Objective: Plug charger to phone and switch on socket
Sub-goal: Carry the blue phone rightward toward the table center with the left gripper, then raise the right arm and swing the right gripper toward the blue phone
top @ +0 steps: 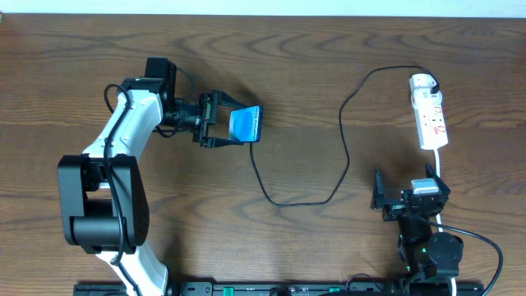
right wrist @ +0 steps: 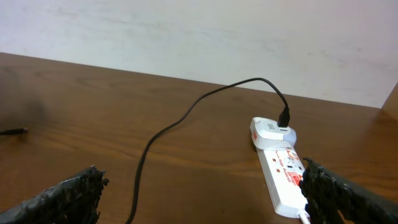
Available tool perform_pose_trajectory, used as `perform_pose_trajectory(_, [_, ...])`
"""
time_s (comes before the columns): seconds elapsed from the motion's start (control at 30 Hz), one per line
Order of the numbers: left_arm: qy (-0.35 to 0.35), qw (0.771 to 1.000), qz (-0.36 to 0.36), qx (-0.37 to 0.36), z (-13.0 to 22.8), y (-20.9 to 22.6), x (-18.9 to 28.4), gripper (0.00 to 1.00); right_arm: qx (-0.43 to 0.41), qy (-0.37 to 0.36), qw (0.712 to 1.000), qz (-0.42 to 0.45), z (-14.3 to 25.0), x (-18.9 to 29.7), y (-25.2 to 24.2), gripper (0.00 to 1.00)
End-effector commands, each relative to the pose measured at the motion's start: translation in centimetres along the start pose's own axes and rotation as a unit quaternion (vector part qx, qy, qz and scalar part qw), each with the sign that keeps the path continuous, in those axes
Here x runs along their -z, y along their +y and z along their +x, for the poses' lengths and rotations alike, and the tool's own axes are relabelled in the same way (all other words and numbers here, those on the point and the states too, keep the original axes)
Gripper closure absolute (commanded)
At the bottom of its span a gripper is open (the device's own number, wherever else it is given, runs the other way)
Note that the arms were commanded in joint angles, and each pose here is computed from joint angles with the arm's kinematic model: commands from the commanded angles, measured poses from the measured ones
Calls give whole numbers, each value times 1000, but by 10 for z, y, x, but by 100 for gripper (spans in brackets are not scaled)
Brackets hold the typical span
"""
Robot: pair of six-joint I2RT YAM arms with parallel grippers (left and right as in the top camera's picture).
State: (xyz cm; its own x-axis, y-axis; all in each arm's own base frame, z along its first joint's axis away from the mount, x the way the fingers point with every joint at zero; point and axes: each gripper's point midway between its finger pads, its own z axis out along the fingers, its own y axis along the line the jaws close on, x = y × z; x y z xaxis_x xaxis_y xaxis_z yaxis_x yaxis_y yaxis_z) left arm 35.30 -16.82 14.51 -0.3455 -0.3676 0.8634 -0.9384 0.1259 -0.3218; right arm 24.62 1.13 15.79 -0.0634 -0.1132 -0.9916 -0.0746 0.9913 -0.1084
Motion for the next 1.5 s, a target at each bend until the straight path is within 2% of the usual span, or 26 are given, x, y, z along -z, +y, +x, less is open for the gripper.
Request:
perform_pose_trajectory(0.0, [20,1000,14,-12,16,-10,6,47,3,0,1000,1,0,0,0,1])
perform_pose_trajectory(0.3, [20,1000,15,-14,16,-10,6,47,6,-35,999,5,-17,1,-2,1])
perform_pose_trajectory(0.47, [18,999,22,-32,15,-15,6,51,6,-38,999,5,-18,1,-2,1])
perform_pose_trajectory(1.03, [13,998,37,-45,13,-27,7,51,8,-42,996,-73,-20,1,25,1])
perform_pose_trajectory(1.3, [-22,997,44,-54,1,-34,7,51,5,-20,994,-111,-31,-9,35,1])
perform_pose_trajectory(1.47, [-85,994,42,-61,-21,-36,10,51,1,32,987,-156,-52,-35,43,1])
